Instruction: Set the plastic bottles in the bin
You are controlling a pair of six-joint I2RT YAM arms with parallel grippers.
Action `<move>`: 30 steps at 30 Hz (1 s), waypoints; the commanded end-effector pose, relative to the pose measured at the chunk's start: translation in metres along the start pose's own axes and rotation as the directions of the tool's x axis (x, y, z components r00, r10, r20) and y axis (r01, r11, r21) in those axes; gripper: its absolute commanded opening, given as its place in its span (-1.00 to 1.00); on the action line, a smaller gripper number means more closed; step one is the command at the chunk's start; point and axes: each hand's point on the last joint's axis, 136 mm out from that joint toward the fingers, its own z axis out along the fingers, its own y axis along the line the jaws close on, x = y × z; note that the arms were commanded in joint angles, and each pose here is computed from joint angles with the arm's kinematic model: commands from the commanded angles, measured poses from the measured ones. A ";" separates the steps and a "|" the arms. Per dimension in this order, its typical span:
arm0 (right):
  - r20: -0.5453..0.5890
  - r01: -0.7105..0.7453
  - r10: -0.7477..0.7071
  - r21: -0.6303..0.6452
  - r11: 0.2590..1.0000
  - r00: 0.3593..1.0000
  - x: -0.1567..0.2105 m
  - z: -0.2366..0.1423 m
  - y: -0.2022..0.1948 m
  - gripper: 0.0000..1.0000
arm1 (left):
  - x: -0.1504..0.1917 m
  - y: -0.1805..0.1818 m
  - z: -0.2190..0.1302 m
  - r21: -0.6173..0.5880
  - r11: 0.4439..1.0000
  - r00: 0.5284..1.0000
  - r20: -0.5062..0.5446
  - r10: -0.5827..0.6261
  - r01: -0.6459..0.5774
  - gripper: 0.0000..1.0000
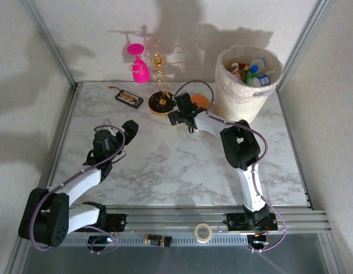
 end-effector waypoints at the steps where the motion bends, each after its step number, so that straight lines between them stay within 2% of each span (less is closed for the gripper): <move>1: -0.014 0.026 -0.026 0.006 1.000 1.000 0.002 0.008 0.006 0.97 | -0.004 0.000 -0.003 0.004 1.000 1.000 0.012 0.009 -0.009 0.99; 13: -0.052 0.031 -0.032 -0.031 0.999 0.998 0.019 0.024 0.016 0.87 | -0.003 0.002 -0.006 0.000 1.000 1.000 0.016 0.007 -0.007 0.99; 19: -0.030 0.007 -0.010 -0.094 0.996 1.000 0.019 0.013 0.026 0.82 | -0.004 0.001 -0.007 0.002 1.000 1.000 0.020 0.007 -0.007 0.99; 21: -0.026 0.008 -0.010 -0.097 0.995 1.000 0.020 0.012 0.026 0.75 | -0.004 0.001 -0.007 0.002 1.000 1.000 0.019 0.005 -0.005 0.99; 24: -0.037 0.015 -0.019 -0.110 0.994 0.999 0.024 0.013 0.028 0.52 | -0.005 0.000 -0.007 0.007 1.000 1.000 0.021 0.002 -0.002 0.99; 27: -0.045 0.021 -0.026 -0.123 0.992 0.999 0.026 0.014 0.032 0.47 | -0.005 0.000 -0.008 0.008 1.000 1.000 0.023 0.003 -0.003 0.99; 30: -0.039 0.017 -0.022 -0.126 0.992 0.999 0.024 0.013 0.032 0.29 | -0.005 0.000 -0.009 0.007 1.000 1.000 0.023 0.003 -0.003 0.99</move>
